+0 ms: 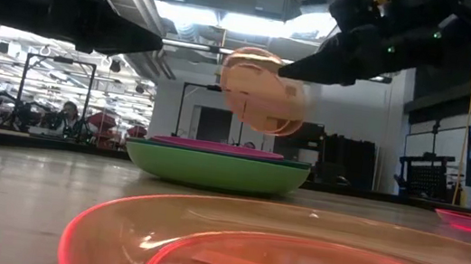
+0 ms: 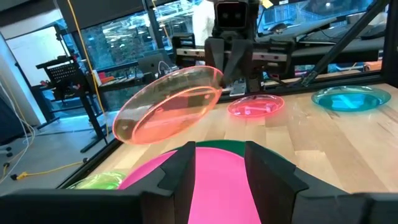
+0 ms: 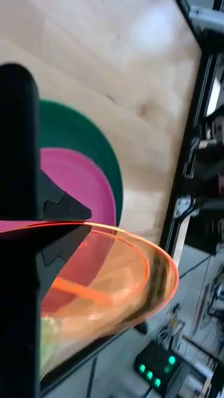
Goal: Stack plastic plates
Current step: Stack the orange plate on the pink plate
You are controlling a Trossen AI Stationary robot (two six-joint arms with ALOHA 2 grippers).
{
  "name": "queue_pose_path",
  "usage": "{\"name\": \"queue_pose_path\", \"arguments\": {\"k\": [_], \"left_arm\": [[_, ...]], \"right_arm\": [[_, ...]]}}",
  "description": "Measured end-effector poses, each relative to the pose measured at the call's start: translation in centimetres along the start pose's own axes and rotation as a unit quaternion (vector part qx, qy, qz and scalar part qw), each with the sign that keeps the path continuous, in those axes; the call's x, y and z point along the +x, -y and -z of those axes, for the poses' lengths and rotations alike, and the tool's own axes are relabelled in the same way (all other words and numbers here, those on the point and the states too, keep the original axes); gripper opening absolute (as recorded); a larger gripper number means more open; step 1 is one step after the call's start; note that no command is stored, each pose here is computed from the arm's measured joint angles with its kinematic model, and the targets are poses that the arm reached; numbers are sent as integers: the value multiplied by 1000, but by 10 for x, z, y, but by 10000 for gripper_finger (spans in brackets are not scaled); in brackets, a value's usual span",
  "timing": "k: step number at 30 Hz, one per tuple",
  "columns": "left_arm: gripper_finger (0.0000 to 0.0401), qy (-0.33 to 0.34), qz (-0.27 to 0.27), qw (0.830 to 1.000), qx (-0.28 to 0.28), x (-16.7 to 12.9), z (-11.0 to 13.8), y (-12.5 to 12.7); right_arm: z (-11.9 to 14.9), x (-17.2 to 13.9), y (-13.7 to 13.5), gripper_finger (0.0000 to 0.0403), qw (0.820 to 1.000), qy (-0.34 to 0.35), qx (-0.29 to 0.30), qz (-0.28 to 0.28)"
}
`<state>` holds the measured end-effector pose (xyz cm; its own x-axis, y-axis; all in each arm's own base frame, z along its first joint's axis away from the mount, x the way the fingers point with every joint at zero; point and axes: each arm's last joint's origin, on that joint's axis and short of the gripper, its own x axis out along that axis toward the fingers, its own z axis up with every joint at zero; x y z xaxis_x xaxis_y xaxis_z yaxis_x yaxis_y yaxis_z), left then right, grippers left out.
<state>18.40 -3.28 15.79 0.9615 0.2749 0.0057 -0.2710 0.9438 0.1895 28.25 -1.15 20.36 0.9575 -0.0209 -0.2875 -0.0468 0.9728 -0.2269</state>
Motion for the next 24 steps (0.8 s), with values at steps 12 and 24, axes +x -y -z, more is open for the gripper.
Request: {"name": "queue_pose_path", "arguments": {"k": [12,24], "left_arm": [[131,0,0,1000,0,0,0,0],[131,0,0,1000,0,0,0,0]], "right_arm": [[27,30,-6,0,1000,-3,4,-12],[44,41,-10,34,1000,-25,5,-18]]}}
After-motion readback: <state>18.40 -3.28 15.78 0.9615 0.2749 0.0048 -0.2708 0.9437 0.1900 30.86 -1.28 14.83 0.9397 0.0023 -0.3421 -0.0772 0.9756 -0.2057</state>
